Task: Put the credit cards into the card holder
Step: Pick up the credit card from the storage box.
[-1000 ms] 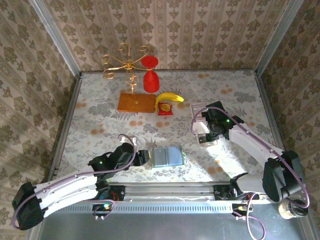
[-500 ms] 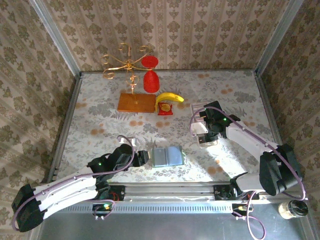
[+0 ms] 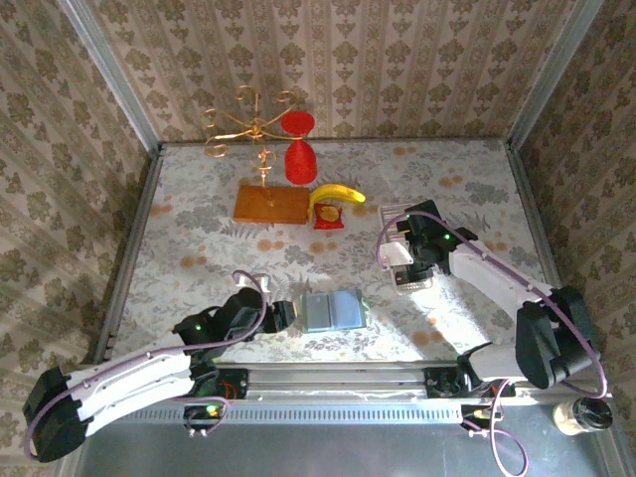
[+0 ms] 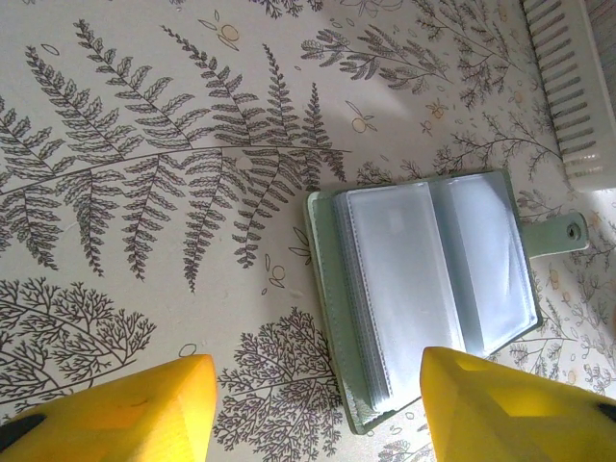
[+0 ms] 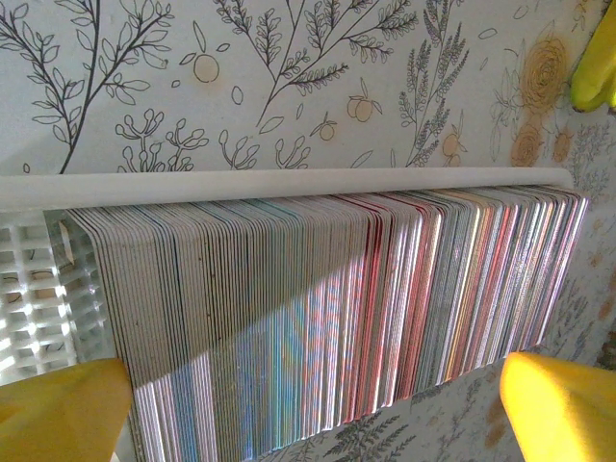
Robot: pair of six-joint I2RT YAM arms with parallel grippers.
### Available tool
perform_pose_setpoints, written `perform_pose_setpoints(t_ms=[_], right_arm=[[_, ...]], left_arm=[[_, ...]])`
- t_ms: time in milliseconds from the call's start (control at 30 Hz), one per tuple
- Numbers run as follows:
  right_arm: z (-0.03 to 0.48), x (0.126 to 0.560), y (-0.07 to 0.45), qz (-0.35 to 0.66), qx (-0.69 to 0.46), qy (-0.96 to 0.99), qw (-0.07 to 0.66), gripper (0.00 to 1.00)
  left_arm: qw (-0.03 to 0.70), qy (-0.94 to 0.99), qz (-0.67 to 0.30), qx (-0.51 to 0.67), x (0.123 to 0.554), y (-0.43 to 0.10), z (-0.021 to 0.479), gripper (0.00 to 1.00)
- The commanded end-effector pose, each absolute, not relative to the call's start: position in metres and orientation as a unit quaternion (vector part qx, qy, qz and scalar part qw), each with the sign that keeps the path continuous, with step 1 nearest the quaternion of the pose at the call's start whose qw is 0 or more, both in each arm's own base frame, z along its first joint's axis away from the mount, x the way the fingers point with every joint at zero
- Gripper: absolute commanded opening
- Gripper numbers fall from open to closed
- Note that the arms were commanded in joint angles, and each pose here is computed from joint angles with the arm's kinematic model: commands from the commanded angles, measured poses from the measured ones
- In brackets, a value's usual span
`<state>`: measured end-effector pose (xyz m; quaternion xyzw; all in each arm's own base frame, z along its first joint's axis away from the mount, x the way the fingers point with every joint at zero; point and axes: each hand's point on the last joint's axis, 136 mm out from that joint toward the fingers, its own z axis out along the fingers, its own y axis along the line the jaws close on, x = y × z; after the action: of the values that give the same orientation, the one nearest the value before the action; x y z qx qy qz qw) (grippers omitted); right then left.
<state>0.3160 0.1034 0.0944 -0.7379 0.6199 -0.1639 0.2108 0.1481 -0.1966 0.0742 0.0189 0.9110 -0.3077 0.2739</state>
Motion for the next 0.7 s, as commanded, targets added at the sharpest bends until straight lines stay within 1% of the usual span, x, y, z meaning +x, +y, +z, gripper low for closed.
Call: perform_pose_setpoints(t_ms=[0, 133, 300, 467, 667], right_arm=[[0.111, 0.318, 0.103, -0.174, -0.73, 0.622, 0.222, 1.0], [0.106, 0.298, 0.102, -0.151, -0.739, 0.621, 0.213, 1.0], [0.096, 0.289, 0.098, -0.15, -0.742, 0.619, 0.207, 1.0], [0.084, 0.289, 0.1, -0.137, -0.748, 0.621, 0.19, 1.0], [0.079, 0.305, 0.1, -0.145, -0.744, 0.628, 0.178, 1.0]], left_arm=[[0.271, 0.909, -0.315, 0.01, 0.148, -0.196, 0.074, 0.58], [0.269, 0.909, -0.318, 0.01, 0.147, -0.197, 0.073, 0.58], [0.268, 0.909, -0.321, 0.01, 0.147, -0.198, 0.073, 0.57], [0.267, 0.908, -0.322, 0.009, 0.147, -0.198, 0.073, 0.57], [0.267, 0.908, -0.322, 0.01, 0.147, -0.198, 0.073, 0.58]])
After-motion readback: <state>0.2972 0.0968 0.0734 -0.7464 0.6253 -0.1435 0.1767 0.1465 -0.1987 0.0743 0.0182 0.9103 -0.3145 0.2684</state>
